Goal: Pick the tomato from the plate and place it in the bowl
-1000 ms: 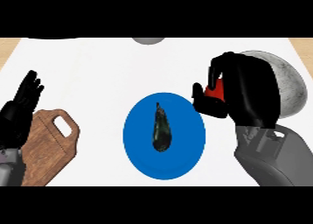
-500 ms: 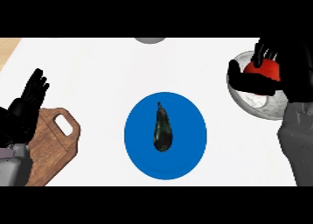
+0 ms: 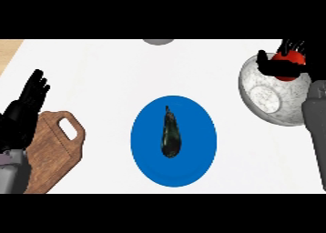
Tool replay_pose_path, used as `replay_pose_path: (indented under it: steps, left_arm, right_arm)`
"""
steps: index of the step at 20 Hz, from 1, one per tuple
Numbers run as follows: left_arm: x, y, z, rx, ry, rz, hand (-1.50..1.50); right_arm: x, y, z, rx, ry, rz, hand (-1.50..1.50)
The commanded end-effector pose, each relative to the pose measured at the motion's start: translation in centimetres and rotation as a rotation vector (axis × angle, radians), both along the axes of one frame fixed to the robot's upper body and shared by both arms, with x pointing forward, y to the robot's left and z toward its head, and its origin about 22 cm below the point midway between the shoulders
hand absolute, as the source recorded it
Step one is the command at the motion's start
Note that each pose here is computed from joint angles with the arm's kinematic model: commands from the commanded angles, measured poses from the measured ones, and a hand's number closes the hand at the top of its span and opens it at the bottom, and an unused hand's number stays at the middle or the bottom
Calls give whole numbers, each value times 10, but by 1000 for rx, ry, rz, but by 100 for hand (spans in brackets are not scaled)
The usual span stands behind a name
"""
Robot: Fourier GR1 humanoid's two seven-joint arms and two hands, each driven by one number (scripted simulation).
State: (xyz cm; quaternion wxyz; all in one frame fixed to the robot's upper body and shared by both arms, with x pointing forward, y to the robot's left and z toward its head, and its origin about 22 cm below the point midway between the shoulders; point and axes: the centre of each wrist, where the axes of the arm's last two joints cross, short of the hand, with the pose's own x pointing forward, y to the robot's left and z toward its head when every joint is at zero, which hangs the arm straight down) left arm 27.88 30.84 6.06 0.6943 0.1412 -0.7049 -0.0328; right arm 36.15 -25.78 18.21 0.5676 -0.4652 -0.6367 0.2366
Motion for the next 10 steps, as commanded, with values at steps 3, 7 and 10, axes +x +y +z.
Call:
replay_pose_path:
  steps: [3,7,10]
  left_arm:
    - [11,-14,15,0,2,-7,0]
    - [2,-12,10,-7,-23,-19,0]
    - [-8,-14,7,-11,-2,-17,0]
  right_arm:
    - [36,-45,-32,-5,-2,-8,150]
    - [35,-63,-60,-207,282,-117,150]
    - [37,-90,-76,3,356,-157,150]
